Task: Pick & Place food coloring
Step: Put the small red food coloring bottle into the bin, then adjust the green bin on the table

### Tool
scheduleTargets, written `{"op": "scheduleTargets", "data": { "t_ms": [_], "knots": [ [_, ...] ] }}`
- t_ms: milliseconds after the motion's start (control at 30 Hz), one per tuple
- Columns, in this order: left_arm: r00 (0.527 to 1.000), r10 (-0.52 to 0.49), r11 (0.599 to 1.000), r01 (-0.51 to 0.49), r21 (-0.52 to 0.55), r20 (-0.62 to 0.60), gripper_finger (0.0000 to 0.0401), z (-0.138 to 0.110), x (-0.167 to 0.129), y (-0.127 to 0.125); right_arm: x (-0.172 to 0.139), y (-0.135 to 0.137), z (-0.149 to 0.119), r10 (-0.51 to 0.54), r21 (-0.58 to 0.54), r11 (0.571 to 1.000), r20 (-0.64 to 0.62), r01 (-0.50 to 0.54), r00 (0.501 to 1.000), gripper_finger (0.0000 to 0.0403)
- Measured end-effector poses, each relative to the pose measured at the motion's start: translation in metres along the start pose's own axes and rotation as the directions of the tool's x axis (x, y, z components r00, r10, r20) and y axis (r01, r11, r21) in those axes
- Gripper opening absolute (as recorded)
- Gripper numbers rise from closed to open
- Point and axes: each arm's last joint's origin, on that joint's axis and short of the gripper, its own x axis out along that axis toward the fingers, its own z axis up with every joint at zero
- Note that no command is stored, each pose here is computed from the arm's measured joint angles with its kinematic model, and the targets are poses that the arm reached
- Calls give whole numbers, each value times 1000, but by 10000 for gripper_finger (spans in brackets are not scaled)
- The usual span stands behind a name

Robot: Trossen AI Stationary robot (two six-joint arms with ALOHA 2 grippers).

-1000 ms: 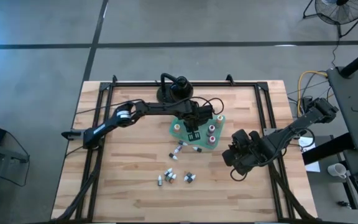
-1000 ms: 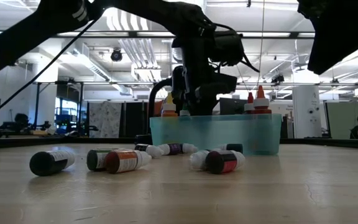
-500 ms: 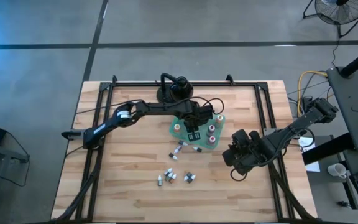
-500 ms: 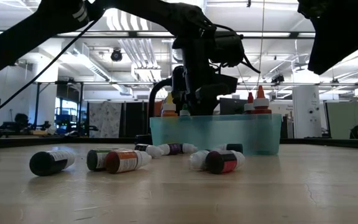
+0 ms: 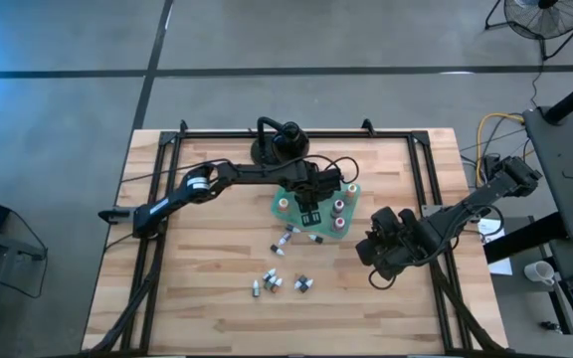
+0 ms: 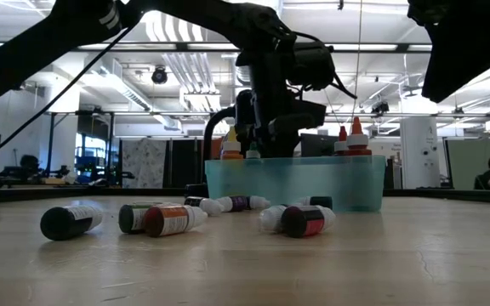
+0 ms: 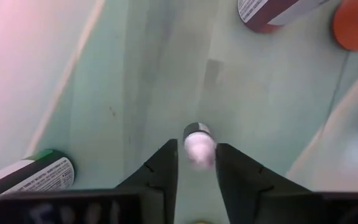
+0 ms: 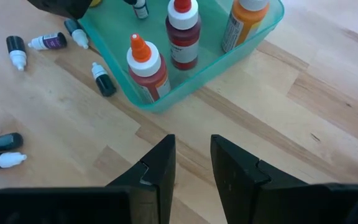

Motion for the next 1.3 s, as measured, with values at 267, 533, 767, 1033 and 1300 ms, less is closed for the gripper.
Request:
{"op": "scheduleTargets", "data": {
  "t_ms": [267, 533, 767, 1033, 1300],
  "knots": [
    [1000, 6, 1000, -6, -4, 20, 131, 4, -12, 0, 0, 0, 0, 0, 0, 1000, 0, 0, 1000, 93],
    [997, 32, 999, -33, 24, 64, 133, 11, -65, -6, 0, 0, 0, 0, -22, 1000, 0, 0, 1000, 93],
    [999, 24, 995, -28, 100, 48, 133, -15, -97, -16, 0, 0, 0, 3, -43, 999, -1, -3, 1000, 93],
    [1000, 12, 994, -12, 111, 1, 133, -56, -107, -35, 0, 1, 0, 8, -81, 997, -10, -9, 1000, 93],
    [998, -66, 976, 62, 209, 12, 133, -126, -106, -77, 0, 1, -1, 15, -164, 986, -21, -18, 1000, 93]
  ]
}}
